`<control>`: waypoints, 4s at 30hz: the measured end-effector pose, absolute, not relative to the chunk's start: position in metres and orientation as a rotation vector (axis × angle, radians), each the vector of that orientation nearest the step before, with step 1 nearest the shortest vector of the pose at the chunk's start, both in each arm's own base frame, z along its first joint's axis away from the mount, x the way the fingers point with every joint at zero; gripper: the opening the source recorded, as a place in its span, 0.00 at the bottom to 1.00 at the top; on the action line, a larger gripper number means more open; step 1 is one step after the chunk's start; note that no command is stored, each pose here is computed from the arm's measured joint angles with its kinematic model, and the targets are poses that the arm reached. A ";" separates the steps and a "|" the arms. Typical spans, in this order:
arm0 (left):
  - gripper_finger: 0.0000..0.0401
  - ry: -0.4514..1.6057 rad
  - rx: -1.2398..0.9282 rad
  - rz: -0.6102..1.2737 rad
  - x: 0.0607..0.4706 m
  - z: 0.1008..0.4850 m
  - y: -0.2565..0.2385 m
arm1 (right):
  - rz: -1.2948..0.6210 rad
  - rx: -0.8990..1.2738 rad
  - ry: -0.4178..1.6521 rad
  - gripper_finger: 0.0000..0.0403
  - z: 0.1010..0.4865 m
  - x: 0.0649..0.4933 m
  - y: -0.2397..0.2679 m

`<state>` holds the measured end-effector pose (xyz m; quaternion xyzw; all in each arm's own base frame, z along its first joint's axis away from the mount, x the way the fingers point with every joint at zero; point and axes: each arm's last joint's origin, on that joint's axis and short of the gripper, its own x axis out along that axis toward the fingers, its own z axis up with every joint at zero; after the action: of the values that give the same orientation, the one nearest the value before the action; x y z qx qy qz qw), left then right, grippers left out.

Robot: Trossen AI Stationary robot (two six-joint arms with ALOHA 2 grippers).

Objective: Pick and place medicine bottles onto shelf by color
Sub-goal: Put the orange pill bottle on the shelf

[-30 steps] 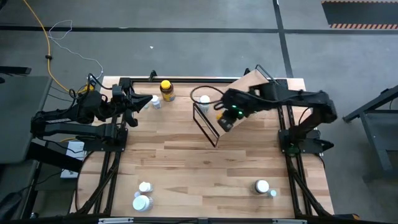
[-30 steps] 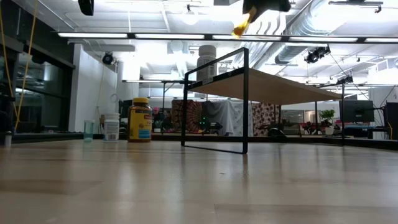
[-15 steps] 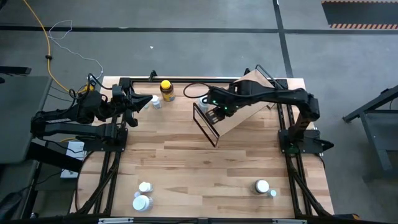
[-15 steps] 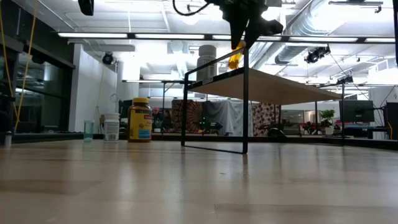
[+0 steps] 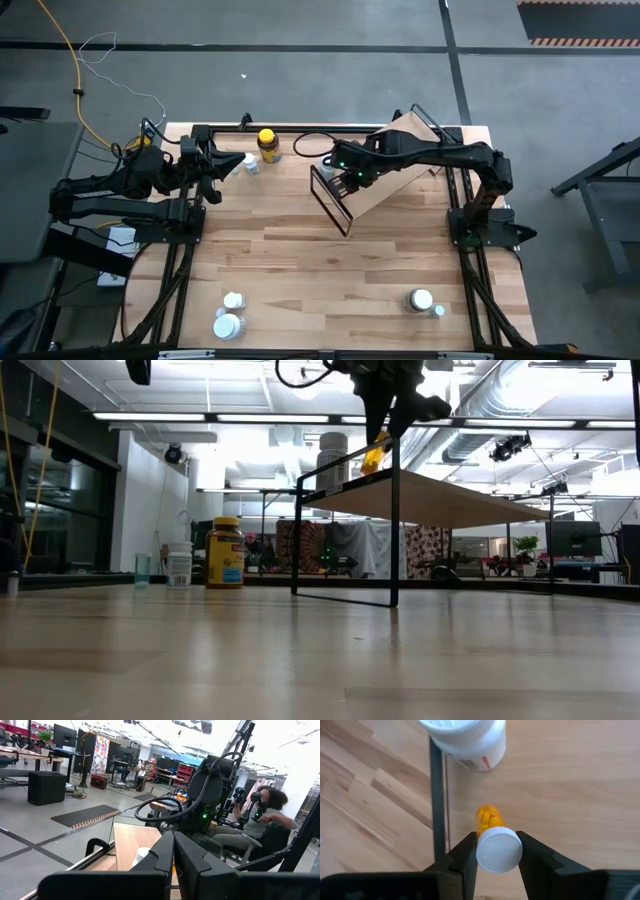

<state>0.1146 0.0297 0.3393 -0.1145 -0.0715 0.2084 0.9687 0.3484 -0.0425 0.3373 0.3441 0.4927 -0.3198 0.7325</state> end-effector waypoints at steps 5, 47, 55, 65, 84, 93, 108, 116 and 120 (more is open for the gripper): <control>0.01 -0.145 -0.232 0.421 0.115 0.339 0.030 | -0.724 0.756 1.098 0.27 0.329 0.348 -0.043; 0.01 -0.145 -0.231 0.422 0.115 0.339 0.030 | -0.662 0.736 1.103 0.48 0.343 0.346 -0.045; 0.01 -0.144 -0.231 0.422 0.115 0.339 0.030 | -0.680 0.649 1.082 0.48 0.355 0.337 -0.046; 0.01 -0.144 -0.231 0.421 0.115 0.339 0.030 | -0.674 0.514 1.098 0.44 0.374 0.303 -0.041; 0.01 -0.148 -0.232 0.456 0.114 0.339 0.031 | -0.563 0.786 0.633 0.01 0.267 0.266 -0.034; 0.01 -0.148 -0.232 0.456 0.114 0.339 0.031 | -0.546 0.821 0.593 0.00 0.253 0.281 -0.032; 0.01 -0.148 -0.232 0.455 0.114 0.339 0.031 | -0.514 0.867 0.511 0.00 0.259 0.286 -0.032; 0.01 -0.148 -0.232 0.455 0.114 0.339 0.031 | -0.496 0.859 0.518 0.00 0.259 0.286 -0.031; 0.01 -0.148 -0.232 0.456 0.114 0.339 0.031 | -0.466 0.807 0.584 0.00 0.267 0.271 -0.029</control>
<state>0.1142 0.0306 0.3392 -0.1145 -0.0730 0.2251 0.9648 0.2714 -0.0288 0.2666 0.3835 0.2775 -0.2213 0.8526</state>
